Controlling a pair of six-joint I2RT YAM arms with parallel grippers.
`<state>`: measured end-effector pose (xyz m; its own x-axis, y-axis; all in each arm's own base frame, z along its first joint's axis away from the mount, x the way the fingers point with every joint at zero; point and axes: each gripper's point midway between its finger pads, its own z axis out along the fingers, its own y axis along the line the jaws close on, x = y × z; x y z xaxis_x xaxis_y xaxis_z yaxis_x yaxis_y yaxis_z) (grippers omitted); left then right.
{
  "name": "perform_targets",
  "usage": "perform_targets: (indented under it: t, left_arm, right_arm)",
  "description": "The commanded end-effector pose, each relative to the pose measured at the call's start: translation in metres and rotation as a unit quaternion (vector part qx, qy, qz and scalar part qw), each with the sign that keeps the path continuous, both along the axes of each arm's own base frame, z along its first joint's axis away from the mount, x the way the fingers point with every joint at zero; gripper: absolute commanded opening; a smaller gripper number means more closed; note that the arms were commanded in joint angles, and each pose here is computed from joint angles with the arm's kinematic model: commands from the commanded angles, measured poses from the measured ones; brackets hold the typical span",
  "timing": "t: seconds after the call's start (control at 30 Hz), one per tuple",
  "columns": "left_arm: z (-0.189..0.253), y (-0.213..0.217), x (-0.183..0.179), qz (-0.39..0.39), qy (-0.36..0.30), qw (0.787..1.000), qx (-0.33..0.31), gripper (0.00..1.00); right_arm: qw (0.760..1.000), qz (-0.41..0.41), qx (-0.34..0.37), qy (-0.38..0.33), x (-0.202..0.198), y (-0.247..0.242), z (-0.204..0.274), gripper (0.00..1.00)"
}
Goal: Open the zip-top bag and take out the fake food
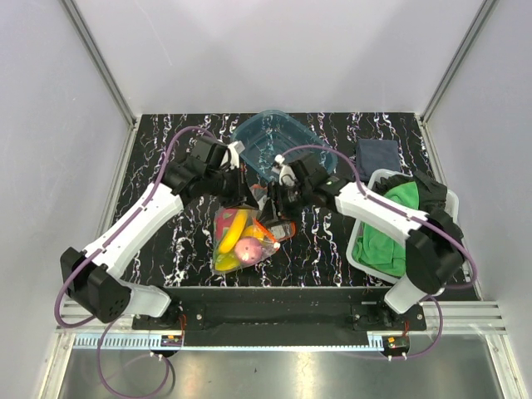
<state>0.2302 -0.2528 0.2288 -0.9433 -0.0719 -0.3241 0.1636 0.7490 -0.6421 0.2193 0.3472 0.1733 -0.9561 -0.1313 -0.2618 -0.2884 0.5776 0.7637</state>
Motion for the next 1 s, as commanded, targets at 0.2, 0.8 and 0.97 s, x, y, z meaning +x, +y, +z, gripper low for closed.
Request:
perform_targets:
  t: [0.2, 0.8, 0.97]
  left_arm:
    - [0.021, -0.039, 0.01, -0.031, -0.029, 0.998, -0.045, 0.0]
    - [-0.015, -0.083, -0.01, -0.069, 0.012, 0.997, -0.031, 0.0]
    - [-0.026, -0.088, -0.015, -0.074, 0.023, 0.997, -0.024, 0.0]
  right_arm:
    - [0.993, 0.049, 0.085, 0.061, -0.028, 0.021, -0.026, 0.51]
    - [0.993, 0.053, 0.075, 0.078, -0.04, 0.013, -0.109, 0.85]
    - [0.992, 0.033, 0.098, 0.074, -0.038, 0.015, -0.117, 0.89]
